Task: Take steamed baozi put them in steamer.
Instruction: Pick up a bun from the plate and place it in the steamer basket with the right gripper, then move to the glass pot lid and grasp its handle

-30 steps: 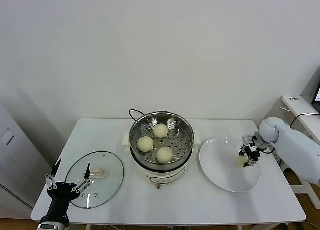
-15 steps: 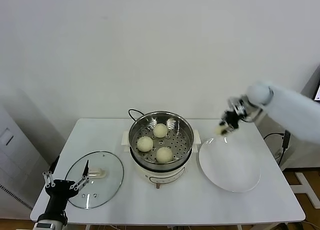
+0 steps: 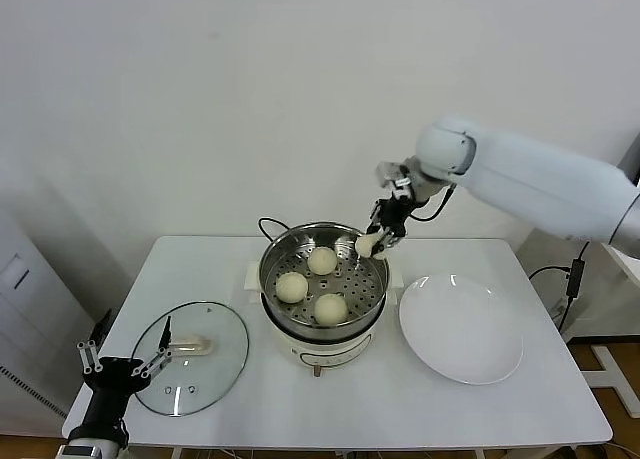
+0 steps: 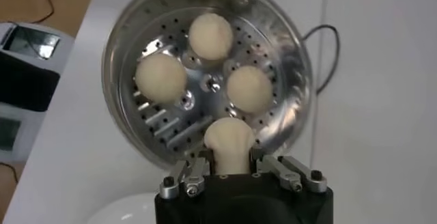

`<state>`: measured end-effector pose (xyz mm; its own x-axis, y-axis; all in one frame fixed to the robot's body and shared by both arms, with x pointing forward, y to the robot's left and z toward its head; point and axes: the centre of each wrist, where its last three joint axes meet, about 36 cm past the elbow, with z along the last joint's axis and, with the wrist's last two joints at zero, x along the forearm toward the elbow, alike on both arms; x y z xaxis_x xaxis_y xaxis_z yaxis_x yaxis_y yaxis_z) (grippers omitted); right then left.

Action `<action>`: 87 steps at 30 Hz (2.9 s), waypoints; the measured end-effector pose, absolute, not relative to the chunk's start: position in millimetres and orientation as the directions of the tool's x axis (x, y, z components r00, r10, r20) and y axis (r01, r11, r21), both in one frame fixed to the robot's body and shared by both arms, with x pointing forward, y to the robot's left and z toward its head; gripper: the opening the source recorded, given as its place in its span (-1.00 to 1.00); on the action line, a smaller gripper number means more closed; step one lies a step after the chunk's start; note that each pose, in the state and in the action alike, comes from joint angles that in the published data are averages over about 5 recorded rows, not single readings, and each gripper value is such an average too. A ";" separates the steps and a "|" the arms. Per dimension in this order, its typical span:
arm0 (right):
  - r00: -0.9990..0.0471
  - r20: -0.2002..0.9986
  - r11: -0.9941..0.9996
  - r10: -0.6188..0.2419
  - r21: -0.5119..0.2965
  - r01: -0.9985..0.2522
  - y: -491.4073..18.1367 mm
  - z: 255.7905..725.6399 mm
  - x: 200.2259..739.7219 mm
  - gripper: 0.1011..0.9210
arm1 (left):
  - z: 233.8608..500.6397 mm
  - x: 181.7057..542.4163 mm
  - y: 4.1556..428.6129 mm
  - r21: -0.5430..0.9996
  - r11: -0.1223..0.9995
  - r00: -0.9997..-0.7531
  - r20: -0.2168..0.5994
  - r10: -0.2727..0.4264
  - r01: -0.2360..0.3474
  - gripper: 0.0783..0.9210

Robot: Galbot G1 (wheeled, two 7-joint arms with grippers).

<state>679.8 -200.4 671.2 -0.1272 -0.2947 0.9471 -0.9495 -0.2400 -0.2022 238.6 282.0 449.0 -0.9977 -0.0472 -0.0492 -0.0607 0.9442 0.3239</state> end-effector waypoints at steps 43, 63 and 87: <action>-0.264 0.821 -0.036 -0.506 -0.325 -0.945 -221.4 665.5 693.4 0.76 | 445.6 242.8 282.0 0.318 0.947 -0.998 -0.044 -0.040 -0.051 0.77; -0.932 -0.004 0.927 -0.363 -0.106 -0.361 -377.7 518.3 596.3 0.76 | 442.2 252.0 275.8 0.349 0.937 -0.999 -0.038 -0.003 -0.016 0.77; -0.995 0.078 0.985 0.057 0.157 0.069 -405.3 350.0 261.6 0.76 | 403.1 253.3 306.6 0.608 0.794 -0.998 -0.045 0.041 0.006 0.77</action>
<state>261.6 -405.3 350.0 -0.9953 0.0573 0.0778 0.0690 0.9852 0.1568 253.3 306.6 403.1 -0.9982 0.0412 -0.0446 0.0056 0.7942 0.6076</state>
